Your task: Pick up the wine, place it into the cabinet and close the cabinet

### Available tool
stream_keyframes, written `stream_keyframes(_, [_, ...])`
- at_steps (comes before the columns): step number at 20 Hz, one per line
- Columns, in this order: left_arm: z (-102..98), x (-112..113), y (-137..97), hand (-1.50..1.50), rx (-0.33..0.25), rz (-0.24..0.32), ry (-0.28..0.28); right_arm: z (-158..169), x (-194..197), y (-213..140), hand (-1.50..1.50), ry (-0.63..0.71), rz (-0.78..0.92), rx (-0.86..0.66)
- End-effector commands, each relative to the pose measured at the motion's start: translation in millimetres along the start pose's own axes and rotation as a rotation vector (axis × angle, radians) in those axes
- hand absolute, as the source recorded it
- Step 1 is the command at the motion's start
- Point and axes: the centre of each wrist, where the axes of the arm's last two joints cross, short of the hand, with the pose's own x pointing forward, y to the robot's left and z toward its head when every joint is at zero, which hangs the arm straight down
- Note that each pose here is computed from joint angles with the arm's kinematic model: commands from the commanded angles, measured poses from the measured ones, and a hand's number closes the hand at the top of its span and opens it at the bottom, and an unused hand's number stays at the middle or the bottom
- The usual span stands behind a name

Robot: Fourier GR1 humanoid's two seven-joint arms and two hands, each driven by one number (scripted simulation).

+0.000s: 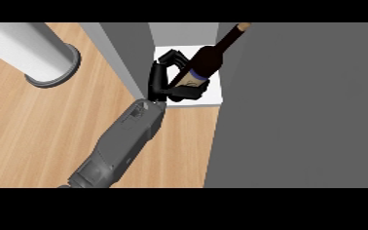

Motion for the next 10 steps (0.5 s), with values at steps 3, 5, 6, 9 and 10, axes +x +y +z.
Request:
stream_keyframes(3, [-7, -13, 13, 1.5, 0.054, 0.062, -0.003, 25, 10, 4, -1.5, -0.042, -0.036, 0.049])
stream_keyframes(5, [-14, -8, 12, 1.5, 0.059, 0.065, -0.022, 6, 6, 1, -1.5, -0.028, -0.018, 0.051])
stream_keyframes(6, [-12, -13, 14, 1.5, 0.078, 0.067, 0.005, 10, 15, 0, -1.5, -0.021, -0.03, 0.051])
stream_keyframes(9, [-25, -8, 17, 1.5, 0.099, 0.121, 0.026, 6, 10, -8, -1.5, -0.036, -0.048, 0.043])
stream_keyframes(10, [-18, -13, 17, 1.5, 0.105, 0.103, 0.034, 23, 5, 11, -1.5, -0.03, -0.054, 0.072])
